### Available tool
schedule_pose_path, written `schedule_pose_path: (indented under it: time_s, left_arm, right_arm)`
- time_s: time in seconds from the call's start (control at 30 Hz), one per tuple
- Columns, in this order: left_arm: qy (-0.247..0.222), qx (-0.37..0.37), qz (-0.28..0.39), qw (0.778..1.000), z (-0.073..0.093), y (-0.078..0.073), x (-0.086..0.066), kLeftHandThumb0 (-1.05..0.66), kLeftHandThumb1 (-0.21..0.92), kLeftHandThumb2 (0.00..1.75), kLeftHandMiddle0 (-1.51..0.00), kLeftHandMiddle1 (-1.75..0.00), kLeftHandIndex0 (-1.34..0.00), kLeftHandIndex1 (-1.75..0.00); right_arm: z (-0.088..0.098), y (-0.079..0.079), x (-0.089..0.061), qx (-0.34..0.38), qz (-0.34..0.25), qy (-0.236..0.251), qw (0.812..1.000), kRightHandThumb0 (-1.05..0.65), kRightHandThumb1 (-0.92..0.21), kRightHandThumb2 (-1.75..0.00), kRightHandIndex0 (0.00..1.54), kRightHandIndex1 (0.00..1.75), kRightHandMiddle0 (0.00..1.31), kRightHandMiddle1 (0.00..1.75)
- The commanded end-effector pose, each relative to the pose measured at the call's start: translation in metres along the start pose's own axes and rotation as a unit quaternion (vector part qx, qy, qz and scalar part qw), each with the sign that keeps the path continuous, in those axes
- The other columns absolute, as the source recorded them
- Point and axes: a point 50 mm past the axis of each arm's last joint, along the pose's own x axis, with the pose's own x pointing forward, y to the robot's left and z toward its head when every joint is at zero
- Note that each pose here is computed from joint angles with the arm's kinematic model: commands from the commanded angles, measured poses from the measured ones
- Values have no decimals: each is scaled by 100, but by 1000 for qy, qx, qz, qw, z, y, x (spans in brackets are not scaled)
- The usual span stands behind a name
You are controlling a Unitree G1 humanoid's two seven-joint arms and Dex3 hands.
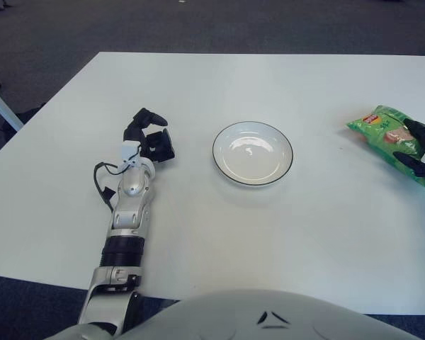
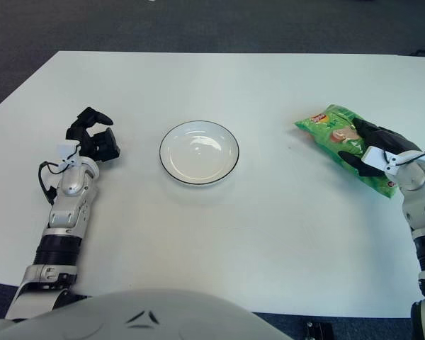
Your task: Put the snack into the plate.
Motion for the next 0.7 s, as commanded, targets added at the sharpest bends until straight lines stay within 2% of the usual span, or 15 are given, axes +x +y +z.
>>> schedule_pose_path:
  time_s: [0.0,0.13,0.3,0.53,0.6,0.67]
  left_arm:
    - [87,-8,13,996,-41,-4,-33,-52,23,143,-138,-175,-69,-175]
    - [86,-5,12,996,-41,-4,-33,-52,23,143,-139,-175,-69,-175]
    - [81,-1,12,997,-39,-5,-33,-52,23,143,-140,-175,-69,-175]
    - [84,2,7,996,-40,-4,-33,-52,23,142,-140,-175,-69,-175]
    - [84,2,8,996,-40,-4,-33,-52,23,142,-140,-175,-68,-175]
    - [82,2,9,997,-40,-4,-33,-51,24,142,-140,-175,-68,-175]
  right_arm:
    - [-5,15,5,-9,29,14,999,-105,-92,-100,0,0,0,0]
    - [-9,32,12,-14,29,26,999,-105,-92,-99,0,0,1,1]
    - [-16,42,20,-21,10,40,999,-105,-92,-97,0,0,0,16]
    - [-23,49,30,-38,-37,55,997,-97,-92,-86,5,4,0,59]
    - [-24,52,32,-40,-48,57,996,-92,-92,-77,2,26,0,77]
    - [-25,54,33,-39,-58,56,996,-90,-92,-74,1,35,0,85]
